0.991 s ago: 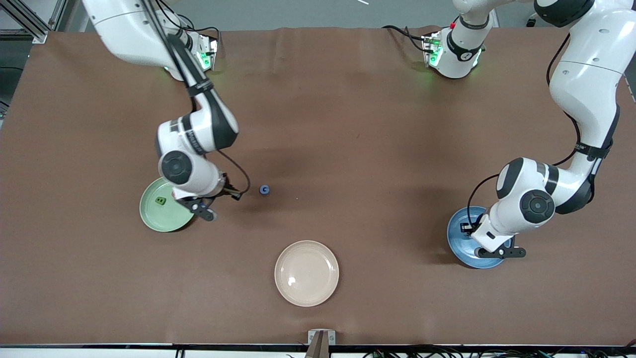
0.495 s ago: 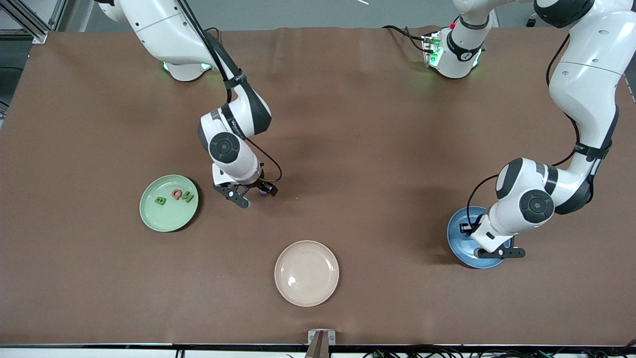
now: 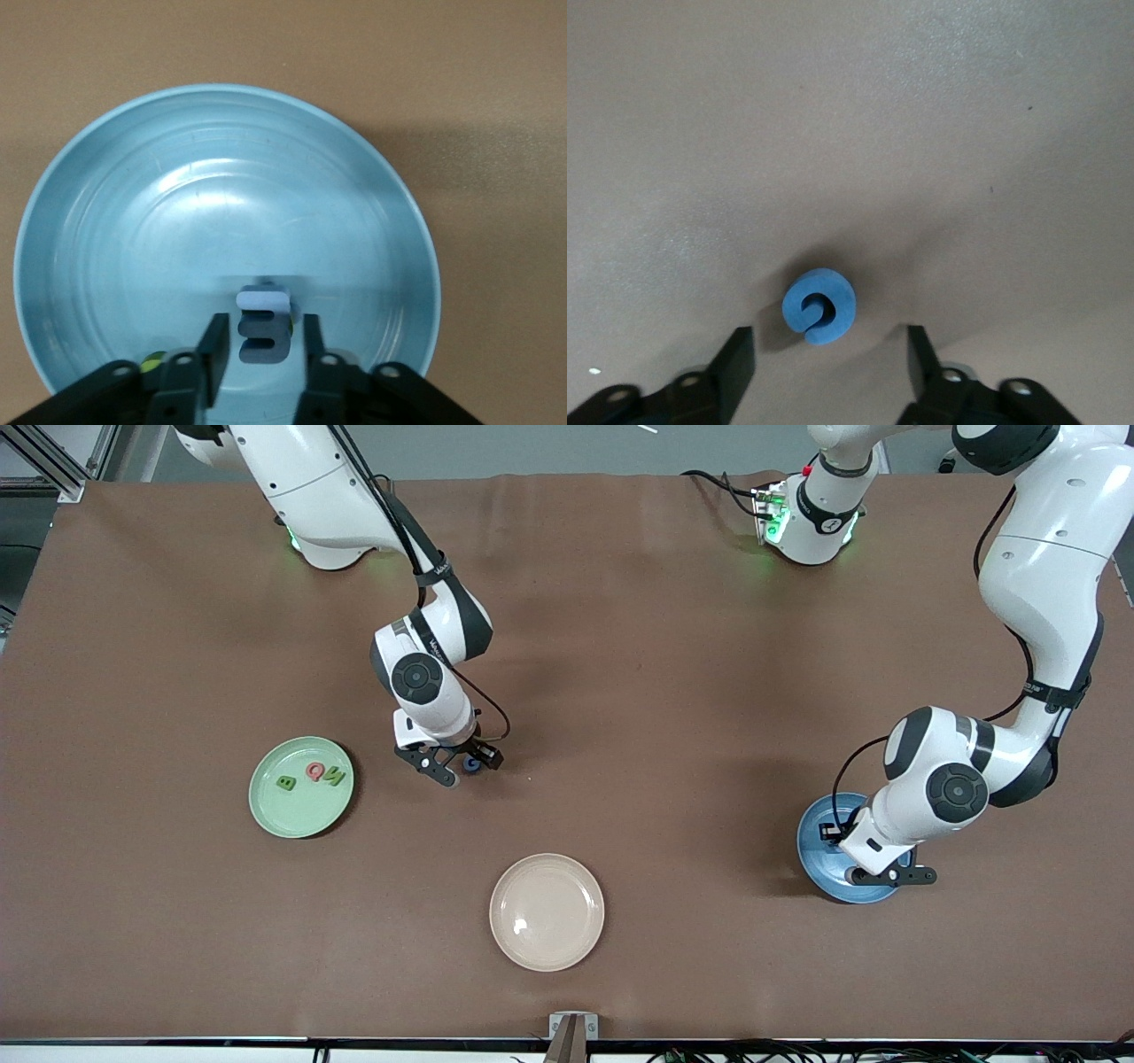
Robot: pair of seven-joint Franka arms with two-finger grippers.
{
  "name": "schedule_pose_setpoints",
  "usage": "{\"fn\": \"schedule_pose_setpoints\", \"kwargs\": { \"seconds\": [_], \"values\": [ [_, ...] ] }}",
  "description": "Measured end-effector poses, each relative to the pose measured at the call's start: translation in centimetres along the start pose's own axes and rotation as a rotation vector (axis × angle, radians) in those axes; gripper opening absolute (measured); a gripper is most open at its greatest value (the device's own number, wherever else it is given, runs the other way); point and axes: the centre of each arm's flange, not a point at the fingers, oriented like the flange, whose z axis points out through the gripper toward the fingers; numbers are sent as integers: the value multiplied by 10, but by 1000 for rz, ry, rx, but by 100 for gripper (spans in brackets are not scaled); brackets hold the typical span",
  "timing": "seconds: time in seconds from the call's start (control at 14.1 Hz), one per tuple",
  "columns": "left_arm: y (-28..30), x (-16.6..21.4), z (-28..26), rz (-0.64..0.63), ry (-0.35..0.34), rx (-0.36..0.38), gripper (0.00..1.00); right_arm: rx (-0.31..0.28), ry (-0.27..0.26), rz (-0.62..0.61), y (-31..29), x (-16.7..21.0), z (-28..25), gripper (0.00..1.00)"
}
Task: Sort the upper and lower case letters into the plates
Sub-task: 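Grasp the blue C with the right gripper while the left gripper withdraws, then place the blue C on the green plate while the left arm returns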
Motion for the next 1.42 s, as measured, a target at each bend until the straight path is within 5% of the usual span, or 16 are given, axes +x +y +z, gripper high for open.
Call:
{"fn": "schedule_pose_setpoints", "kwargs": {
  "seconds": [0.14, 0.57, 0.78, 0.99, 1.42],
  "values": [
    [0, 0, 0, 0, 0, 0, 51, -2, 0, 1, 1, 1, 1, 70],
    [-1, 7, -16, -3, 32, 0, 100, -8, 2, 6, 3, 4, 5, 67],
    [3, 8, -52, 5, 42, 26, 100, -6, 8, 4, 3, 6, 4, 60],
    [19, 3, -103, 25, 56, 56, 100, -4, 13, 1, 3, 7, 1, 34],
    [32, -21, -225, -7, 86, 102, 100, -54, -12, -39, 29, 55, -17, 33]
  ]
}}
